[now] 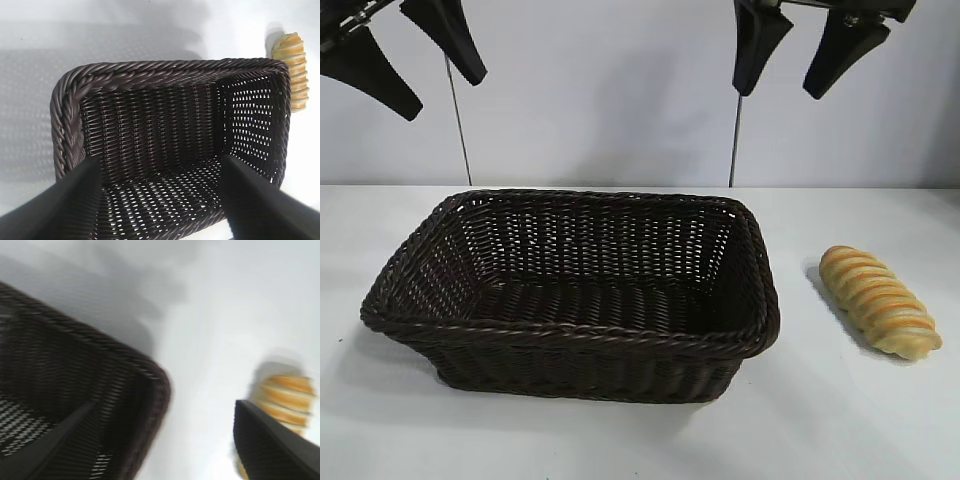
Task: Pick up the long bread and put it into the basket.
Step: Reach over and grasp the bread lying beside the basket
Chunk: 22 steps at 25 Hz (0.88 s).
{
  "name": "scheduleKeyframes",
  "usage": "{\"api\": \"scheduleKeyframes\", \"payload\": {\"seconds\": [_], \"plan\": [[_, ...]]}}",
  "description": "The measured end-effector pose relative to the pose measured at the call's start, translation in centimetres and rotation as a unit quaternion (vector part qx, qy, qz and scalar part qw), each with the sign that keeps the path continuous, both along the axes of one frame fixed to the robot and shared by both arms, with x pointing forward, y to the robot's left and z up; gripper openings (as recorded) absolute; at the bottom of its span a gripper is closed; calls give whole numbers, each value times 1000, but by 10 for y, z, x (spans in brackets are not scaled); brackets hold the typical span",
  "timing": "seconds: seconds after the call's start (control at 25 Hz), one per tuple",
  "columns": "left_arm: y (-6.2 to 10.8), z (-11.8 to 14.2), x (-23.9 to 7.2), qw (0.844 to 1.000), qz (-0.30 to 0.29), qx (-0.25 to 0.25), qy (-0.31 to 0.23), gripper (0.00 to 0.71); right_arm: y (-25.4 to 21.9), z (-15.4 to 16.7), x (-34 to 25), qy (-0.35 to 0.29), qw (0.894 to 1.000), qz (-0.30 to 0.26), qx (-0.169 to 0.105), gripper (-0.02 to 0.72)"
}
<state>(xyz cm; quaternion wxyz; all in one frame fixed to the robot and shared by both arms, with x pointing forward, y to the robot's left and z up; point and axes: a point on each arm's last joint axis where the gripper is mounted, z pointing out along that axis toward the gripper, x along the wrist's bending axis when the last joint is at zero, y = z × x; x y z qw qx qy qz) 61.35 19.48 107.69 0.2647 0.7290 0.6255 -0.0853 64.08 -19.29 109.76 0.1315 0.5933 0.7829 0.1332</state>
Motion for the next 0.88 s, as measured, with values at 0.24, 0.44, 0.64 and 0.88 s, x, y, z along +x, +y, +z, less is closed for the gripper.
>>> {"api": "scheduleKeyframes", "payload": {"seconds": [0.24, 0.44, 0.64, 0.88], "plan": [[0, 0, 0, 1000, 0, 0, 0, 489, -31, 0, 7, 1, 999, -51, 5, 540], [0, 0, 0, 1000, 0, 0, 0, 489, -56, 0, 11, 1, 994, -104, 15, 540], [0, 0, 0, 1000, 1, 0, 0, 489, -54, -6, 10, 13, 994, -104, 23, 540], [0, 0, 0, 1000, 1, 0, 0, 489, -56, -54, -5, 97, 990, -106, 2, 540]]}}
